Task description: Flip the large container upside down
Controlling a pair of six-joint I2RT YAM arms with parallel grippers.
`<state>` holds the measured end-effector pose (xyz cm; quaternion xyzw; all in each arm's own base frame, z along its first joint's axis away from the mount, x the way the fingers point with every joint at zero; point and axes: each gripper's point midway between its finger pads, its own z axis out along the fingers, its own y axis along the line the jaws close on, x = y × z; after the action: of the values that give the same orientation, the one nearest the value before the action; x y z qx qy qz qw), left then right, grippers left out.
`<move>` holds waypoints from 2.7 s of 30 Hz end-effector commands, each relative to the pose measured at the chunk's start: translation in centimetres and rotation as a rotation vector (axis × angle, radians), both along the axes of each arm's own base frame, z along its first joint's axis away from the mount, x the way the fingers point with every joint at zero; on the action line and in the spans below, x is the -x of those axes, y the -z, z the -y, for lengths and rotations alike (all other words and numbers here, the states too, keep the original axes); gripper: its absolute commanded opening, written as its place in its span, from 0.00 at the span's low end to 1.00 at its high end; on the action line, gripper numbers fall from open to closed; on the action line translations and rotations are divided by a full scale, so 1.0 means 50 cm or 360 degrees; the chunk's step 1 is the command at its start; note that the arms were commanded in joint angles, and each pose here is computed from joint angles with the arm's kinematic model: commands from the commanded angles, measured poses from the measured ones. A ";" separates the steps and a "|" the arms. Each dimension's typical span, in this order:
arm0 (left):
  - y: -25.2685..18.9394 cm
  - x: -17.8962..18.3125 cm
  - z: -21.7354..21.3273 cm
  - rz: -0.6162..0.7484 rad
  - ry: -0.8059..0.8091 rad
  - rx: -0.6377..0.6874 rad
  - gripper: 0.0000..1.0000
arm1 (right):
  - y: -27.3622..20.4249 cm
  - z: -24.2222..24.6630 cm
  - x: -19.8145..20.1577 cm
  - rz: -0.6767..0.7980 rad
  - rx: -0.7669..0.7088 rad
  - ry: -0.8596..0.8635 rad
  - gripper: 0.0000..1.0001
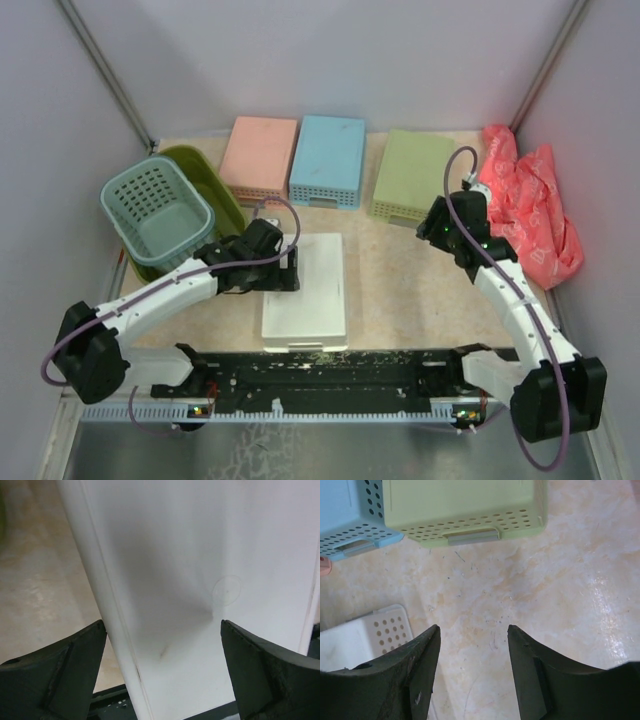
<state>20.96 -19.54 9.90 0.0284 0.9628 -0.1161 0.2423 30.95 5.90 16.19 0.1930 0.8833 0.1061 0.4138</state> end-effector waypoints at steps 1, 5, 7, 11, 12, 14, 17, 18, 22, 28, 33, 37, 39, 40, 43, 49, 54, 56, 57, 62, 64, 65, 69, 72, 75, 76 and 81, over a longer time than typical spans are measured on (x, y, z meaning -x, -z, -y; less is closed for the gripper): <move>-0.037 0.011 0.131 0.0037 0.0399 0.0427 1.00 | -0.052 -0.015 0.022 0.0093 -0.0083 -0.0050 0.57; -0.071 0.010 0.220 0.0098 0.0643 0.0581 0.99 | -0.072 -0.044 0.036 0.0105 -0.0160 -0.0168 0.57; -0.095 0.003 0.264 0.0154 0.0758 0.0645 0.99 | -0.077 -0.049 0.043 0.0089 -0.0145 -0.0202 0.57; -0.148 -0.021 0.322 0.0243 0.0878 0.0711 1.00 | -0.094 -0.040 0.052 0.0092 -0.0101 -0.0196 0.57; -0.154 -0.023 0.329 0.0241 0.0898 0.0715 0.99 | -0.101 -0.038 0.055 0.0105 -0.0099 -0.0193 0.57; -0.151 -0.022 0.332 0.0196 0.0908 0.0698 0.99 | -0.112 -0.034 0.061 0.0117 -0.0091 -0.0185 0.57; -0.136 -0.015 0.312 0.0134 0.0885 0.0618 0.99 | -0.127 -0.027 0.074 0.0128 -0.0079 -0.0171 0.57; -0.135 -0.013 0.302 0.0131 0.0871 0.0589 1.00 | -0.130 -0.026 0.078 0.0133 -0.0077 -0.0169 0.57; -0.109 0.007 0.244 0.0045 0.0796 0.0424 0.99 | -0.144 -0.022 0.096 0.0127 -0.0070 -0.0175 0.57; -0.046 0.031 0.202 -0.0043 0.0728 0.0361 1.00 | -0.143 -0.017 0.108 0.0112 -0.0051 -0.0175 0.57; -0.057 0.036 0.295 -0.0127 0.0907 0.0633 1.00 | -0.152 -0.018 0.112 0.0129 -0.0068 -0.0170 0.57; -0.105 0.002 0.412 -0.0131 0.1019 0.0894 1.00 | -0.183 -0.006 0.118 0.0173 -0.0060 -0.0116 0.57; -0.131 -0.009 0.473 -0.0166 0.1063 0.1023 0.99 | -0.199 0.005 0.126 0.0182 -0.0044 -0.0078 0.57; -0.146 -0.013 0.503 -0.0181 0.1093 0.1089 1.00 | -0.208 0.009 0.129 0.0193 -0.0038 -0.0061 0.57; -0.178 -0.022 0.571 -0.0205 0.1179 0.1240 1.00 | -0.229 0.021 0.138 0.0232 -0.0027 -0.0018 0.57; -0.249 -0.070 0.534 0.0017 0.1176 0.1213 1.00 | -0.222 0.036 0.154 0.0205 0.0020 0.0015 0.58; -0.277 -0.139 0.363 0.0134 0.0890 0.1022 1.00 | -0.199 0.021 0.154 0.0145 0.0024 -0.0077 0.57; -0.310 -0.157 0.288 0.0246 0.0782 0.0944 1.00 | -0.180 0.007 0.150 0.0094 0.0004 -0.0122 0.56; -0.334 -0.163 0.253 0.0328 0.0733 0.0908 1.00 | -0.173 -0.008 0.147 0.0084 -0.0025 -0.0152 0.55; -0.466 -0.184 0.123 0.0693 0.0532 0.0793 0.99 | -0.126 -0.160 0.126 0.0043 -0.0102 -0.0382 0.53; -0.491 -0.192 0.087 0.0743 0.0464 0.0729 0.99 | -0.103 -0.255 0.133 -0.0011 -0.0074 -0.0535 0.54; -0.500 -0.198 0.069 0.0773 0.0421 0.0689 0.99 | -0.091 -0.295 0.134 -0.0033 -0.0063 -0.0589 0.54; -0.497 -0.236 -0.027 0.0798 0.0146 0.0491 0.99 | -0.015 -0.412 0.136 -0.0168 -0.0010 -0.0736 0.54; -0.471 -0.266 -0.119 0.0743 -0.0109 0.0375 0.99 | 0.070 -0.424 0.138 -0.0332 0.0070 -0.0728 0.54; -0.437 -0.272 -0.207 0.0673 -0.0357 0.0241 1.00 | 0.111 -0.365 0.148 -0.0413 0.0251 -0.0626 0.56; -0.427 -0.272 -0.226 0.0665 -0.0418 0.0208 1.00 | 0.117 -0.342 0.153 -0.0429 0.0300 -0.0596 0.57; -0.363 -0.272 -0.298 0.0567 -0.0665 0.0168 1.00 | 0.133 -0.214 0.174 -0.0496 0.0410 -0.0422 0.60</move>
<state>35.46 -7.62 30.49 -0.1020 0.8742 -0.1464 0.4517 22.27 21.94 8.62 -0.0092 0.9655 0.0659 0.2517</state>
